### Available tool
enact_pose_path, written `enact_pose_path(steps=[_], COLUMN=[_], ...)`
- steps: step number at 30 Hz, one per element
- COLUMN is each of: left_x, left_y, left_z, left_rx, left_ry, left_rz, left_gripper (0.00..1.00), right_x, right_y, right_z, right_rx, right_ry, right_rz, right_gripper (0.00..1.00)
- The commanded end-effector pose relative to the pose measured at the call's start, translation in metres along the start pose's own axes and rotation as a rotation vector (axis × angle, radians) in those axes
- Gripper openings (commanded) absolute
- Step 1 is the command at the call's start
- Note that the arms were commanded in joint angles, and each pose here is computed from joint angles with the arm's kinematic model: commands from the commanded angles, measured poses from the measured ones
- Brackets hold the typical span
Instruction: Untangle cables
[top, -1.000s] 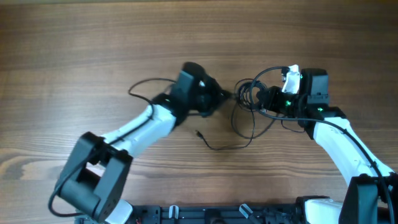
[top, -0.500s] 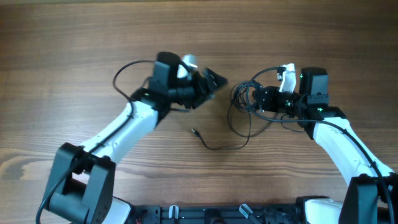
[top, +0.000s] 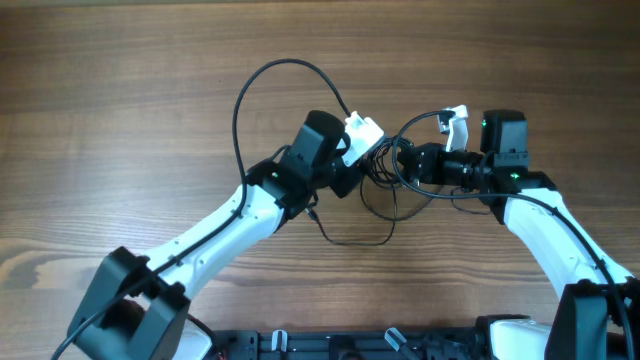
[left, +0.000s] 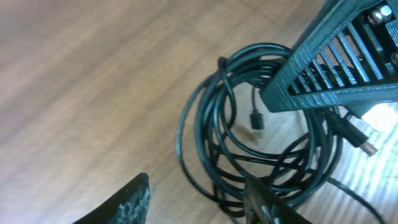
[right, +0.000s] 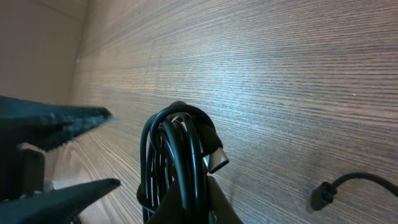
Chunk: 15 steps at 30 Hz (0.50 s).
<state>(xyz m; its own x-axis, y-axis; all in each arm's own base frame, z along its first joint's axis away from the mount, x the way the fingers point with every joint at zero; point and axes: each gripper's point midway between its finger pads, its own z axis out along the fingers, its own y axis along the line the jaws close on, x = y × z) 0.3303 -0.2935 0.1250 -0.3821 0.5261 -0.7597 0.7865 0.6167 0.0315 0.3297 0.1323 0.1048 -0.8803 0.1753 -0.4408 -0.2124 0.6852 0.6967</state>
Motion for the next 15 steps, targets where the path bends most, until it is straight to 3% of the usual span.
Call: enact_pose_path(steps=[1,4,8,15], left_x=[-0.004,-0.002,-0.009,0.006], left_y=[-0.008,-0.006,-0.008,-0.014], left_z=[-0.003,-0.006,-0.02,-0.008], left_rx=[-0.048,-0.183,-0.32,-0.309], left_ry=[0.008,0.044,0.062,0.113], left_rz=[0.095,0.157,0.264,0.273], left_gripper=[0.55,0.64,0.63,0.63], right_x=[0.0,0.0,0.0,0.001], right_y=[0.003,0.003,0.003,0.003], right_z=[0.0,0.0,0.0,0.0], right_rx=[-0.025,-0.025,-0.025,-0.024], right_ry=[0.006,0.005,0.007,0.01], right_rz=[-0.004,-0.004,0.017,0.048], right_gripper=[0.04,0.04,0.04,0.04])
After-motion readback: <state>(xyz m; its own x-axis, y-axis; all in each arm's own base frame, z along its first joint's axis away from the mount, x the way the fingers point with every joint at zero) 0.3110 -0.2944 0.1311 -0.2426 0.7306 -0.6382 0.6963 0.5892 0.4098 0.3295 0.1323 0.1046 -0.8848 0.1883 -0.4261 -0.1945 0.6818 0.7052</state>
